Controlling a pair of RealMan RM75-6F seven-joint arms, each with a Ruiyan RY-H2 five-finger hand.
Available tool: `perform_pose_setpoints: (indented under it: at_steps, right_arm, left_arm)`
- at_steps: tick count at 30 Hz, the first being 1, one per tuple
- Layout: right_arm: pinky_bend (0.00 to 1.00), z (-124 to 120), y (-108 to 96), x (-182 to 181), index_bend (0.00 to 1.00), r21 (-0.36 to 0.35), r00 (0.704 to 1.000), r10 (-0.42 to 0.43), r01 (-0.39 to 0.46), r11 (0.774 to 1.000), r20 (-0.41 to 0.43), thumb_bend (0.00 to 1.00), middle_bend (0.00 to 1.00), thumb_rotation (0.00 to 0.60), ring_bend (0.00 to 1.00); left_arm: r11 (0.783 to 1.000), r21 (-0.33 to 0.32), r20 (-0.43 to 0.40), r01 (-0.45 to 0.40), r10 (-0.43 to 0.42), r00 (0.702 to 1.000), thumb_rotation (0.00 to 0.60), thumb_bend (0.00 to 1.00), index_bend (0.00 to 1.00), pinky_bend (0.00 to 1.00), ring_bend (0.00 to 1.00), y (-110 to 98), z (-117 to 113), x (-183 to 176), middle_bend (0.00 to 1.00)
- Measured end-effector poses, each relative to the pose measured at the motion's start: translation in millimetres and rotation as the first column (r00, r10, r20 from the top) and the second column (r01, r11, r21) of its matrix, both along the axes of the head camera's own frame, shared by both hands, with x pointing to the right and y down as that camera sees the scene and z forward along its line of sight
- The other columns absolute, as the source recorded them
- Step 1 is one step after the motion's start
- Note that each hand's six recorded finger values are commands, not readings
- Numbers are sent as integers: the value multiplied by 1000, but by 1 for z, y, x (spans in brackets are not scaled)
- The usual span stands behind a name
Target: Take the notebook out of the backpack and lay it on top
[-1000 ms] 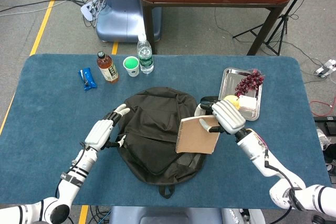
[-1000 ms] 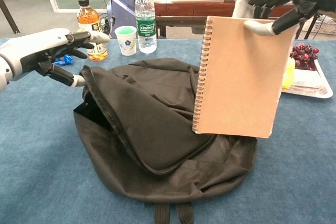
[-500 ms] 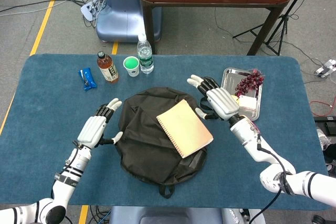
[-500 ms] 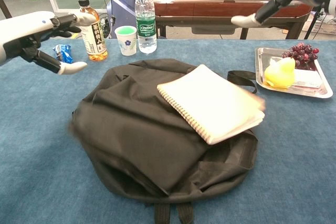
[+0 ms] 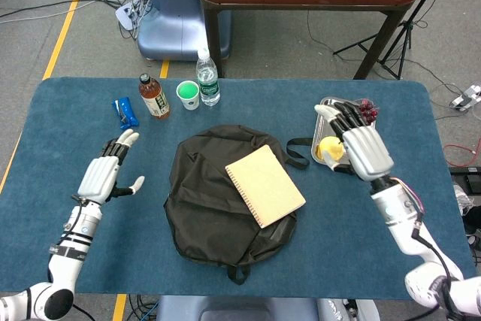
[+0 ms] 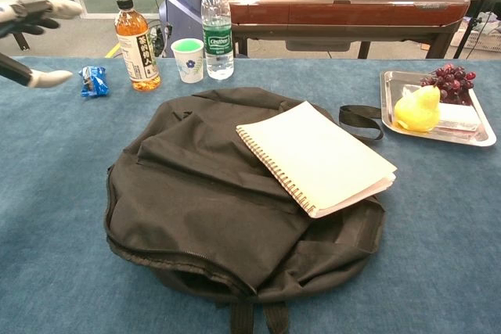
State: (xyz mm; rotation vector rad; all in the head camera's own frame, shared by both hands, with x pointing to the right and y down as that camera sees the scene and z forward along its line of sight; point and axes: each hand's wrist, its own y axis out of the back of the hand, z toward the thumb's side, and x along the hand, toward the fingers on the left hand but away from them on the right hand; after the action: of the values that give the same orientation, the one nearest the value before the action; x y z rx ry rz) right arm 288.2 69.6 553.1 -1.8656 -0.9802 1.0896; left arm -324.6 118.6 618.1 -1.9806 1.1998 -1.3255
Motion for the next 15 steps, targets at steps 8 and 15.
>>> perform_pose_setpoints:
  at_steps: [8,15]
  right_arm:
    - [214,-16,59,75,195,7,976,105,-105,994,-191,382,298,600,193]
    - [221,-26,106,120,250,-3,952,181,-188,982,-247,382,305,600,193]
  left_arm:
    - [995,37,112,89,-93,989,600,292,49,0,0,7,-9,-59,0]
    - [991,82,166,109,-122,979,600,292,58,0,0,32,-21,-91,0]
